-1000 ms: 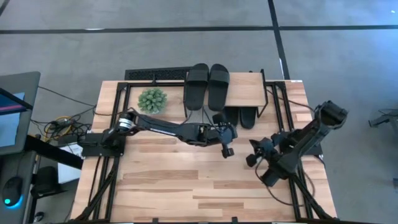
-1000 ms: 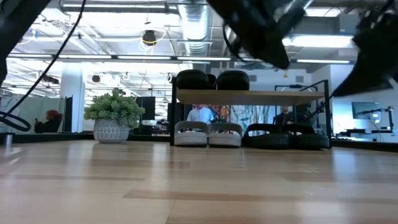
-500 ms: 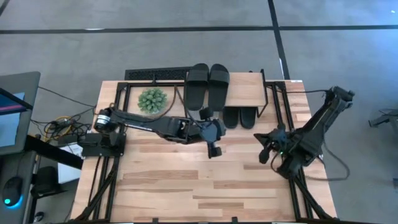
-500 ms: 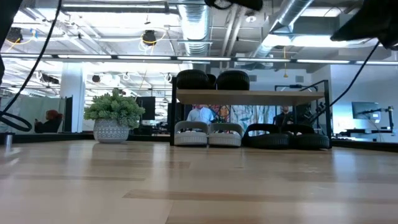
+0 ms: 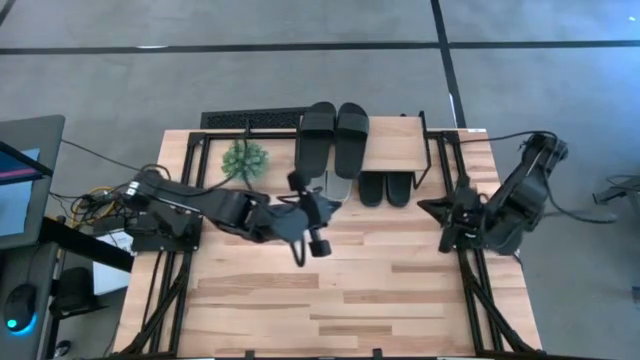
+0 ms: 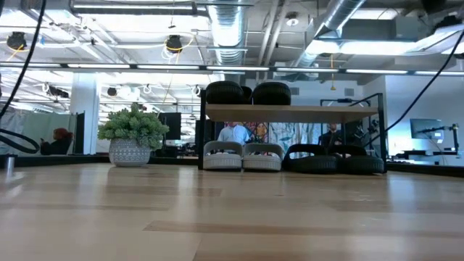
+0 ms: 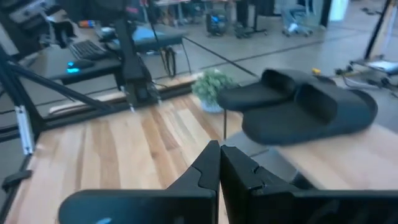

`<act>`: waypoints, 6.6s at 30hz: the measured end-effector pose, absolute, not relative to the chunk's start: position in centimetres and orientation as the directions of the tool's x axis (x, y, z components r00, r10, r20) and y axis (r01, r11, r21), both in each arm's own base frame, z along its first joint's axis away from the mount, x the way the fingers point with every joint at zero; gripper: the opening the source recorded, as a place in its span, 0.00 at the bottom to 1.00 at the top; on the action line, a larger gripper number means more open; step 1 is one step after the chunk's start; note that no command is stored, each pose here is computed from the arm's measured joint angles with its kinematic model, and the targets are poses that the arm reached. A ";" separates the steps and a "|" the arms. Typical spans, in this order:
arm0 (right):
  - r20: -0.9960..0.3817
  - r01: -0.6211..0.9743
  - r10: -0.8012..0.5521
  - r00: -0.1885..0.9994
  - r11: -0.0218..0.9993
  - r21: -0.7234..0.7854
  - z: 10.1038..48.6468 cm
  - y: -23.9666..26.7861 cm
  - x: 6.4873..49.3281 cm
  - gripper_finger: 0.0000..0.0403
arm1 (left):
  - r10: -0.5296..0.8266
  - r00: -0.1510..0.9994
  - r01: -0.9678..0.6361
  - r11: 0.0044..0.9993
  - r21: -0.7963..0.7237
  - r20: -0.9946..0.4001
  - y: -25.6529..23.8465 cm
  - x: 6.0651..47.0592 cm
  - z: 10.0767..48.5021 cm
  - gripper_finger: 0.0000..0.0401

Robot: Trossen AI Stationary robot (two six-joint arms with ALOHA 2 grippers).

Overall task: Pick and place slides into the shelf
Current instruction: Return to home position

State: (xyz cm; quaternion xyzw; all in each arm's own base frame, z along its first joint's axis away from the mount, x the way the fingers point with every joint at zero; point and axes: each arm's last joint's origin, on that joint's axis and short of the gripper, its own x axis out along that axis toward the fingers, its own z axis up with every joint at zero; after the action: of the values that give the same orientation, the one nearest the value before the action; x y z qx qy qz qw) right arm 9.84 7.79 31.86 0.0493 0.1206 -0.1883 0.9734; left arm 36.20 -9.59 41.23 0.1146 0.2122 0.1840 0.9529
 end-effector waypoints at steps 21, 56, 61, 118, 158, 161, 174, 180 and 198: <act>-0.176 -0.016 0.044 0.983 0.988 0.157 37.4 4.5 6.5 0.00 | 0.048 0.986 -0.010 0.975 0.224 -0.162 -8.3 24.5 50.6 0.00; 0.193 -0.221 0.183 0.964 0.955 0.199 36.0 0.1 2.4 0.00 | 0.071 0.914 -0.018 0.991 -0.134 0.399 -1.0 13.0 30.5 0.00; 0.223 -0.223 0.173 0.959 0.949 0.223 34.3 0.3 2.6 0.00 | 0.067 0.908 -0.005 0.989 -0.148 0.413 0.0 12.4 29.7 0.00; 0.127 -0.342 0.328 0.936 0.933 0.113 28.3 2.7 4.1 0.00 | -0.283 0.941 0.273 0.959 0.080 0.186 -0.7 12.0 27.4 0.00; 0.095 -0.362 0.349 0.932 0.906 0.222 24.4 3.3 5.9 0.00 | -0.328 0.931 0.310 0.942 0.130 0.160 -0.2 12.3 27.1 0.00; 0.107 -0.359 0.343 0.933 0.910 0.206 24.9 3.0 5.8 0.00 | -0.325 0.933 0.307 0.943 0.127 0.154 -0.2 12.4 27.1 0.00; 0.084 -0.313 0.302 0.950 0.929 0.199 24.6 1.8 6.4 0.00 | -0.321 0.935 0.304 0.944 0.124 0.150 -0.1 12.5 27.0 0.00; 0.082 -0.289 0.280 0.956 0.948 0.133 24.6 1.6 6.4 0.00 | -0.321 0.935 0.301 0.943 0.144 0.149 -0.1 12.5 27.0 0.00; -0.017 -0.138 0.143 0.990 0.978 0.156 23.6 1.0 6.6 0.00 | -0.347 0.931 0.323 0.927 0.192 0.111 -0.3 11.3 26.7 0.00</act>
State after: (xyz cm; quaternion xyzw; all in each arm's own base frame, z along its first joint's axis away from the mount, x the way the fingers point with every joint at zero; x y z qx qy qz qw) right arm 6.58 1.04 23.64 0.0776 0.0143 0.0707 0.9944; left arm 11.27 -0.31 26.68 0.0854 -0.0715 -0.1710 0.9789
